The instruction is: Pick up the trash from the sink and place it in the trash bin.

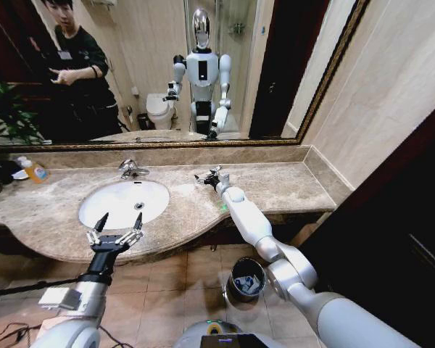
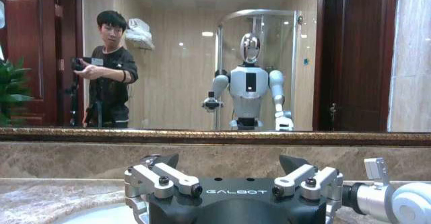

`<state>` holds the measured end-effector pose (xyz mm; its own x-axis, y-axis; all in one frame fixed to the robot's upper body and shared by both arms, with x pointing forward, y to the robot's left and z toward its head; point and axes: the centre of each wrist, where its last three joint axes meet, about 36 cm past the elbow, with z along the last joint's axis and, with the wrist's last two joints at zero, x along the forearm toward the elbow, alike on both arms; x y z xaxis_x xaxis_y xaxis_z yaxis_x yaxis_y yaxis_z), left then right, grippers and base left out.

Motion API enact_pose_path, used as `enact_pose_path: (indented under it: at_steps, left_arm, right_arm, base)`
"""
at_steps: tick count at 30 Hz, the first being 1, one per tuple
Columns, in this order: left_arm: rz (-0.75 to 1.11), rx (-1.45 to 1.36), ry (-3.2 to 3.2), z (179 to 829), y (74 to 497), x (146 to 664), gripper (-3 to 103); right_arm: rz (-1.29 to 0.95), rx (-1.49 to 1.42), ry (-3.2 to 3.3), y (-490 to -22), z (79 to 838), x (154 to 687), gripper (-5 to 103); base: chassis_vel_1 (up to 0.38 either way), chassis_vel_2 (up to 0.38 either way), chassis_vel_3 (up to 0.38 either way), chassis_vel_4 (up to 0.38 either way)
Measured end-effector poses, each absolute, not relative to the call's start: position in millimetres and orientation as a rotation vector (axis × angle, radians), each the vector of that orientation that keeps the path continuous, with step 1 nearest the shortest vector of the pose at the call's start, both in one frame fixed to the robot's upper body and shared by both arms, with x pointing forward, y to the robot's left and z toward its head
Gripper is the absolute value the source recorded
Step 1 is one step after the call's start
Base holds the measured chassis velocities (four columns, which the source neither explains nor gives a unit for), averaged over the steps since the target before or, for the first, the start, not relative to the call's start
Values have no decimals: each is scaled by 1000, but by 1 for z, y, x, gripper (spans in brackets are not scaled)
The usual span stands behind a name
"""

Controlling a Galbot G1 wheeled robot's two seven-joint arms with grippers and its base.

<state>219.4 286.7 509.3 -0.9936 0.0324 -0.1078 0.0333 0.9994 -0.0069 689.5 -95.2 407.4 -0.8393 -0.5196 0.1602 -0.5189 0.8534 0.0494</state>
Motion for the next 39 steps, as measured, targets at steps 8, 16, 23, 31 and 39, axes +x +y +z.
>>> enact_pose_path:
  at_steps: [8,16,23,31,39]
  left_arm:
    - [-13,50,3033,509,287,219,100]
    - [-13,50,3033,509,287,219,100]
    - [-13,50,3033,509,287,219,100]
    - [-13,50,3033,509,287,219,100]
    - [-13,50,3033,509,287,219,100]
  right_arm:
    - [21,798,-2812,-90,407,687,100]
    - [84,766,-2774,-76,405,674,100]
    - [85,749,-2759,-61,408,661,100]
    - [26,770,-2809,-41,436,648,100]
    - [32,749,-2889,-66,442,684,100]
  base:
    - [0,0,0,0]
    - [0,0,0,0]
    - [0,0,0,0]
    - [0,0,0,0]
    - [0,0,0,0]
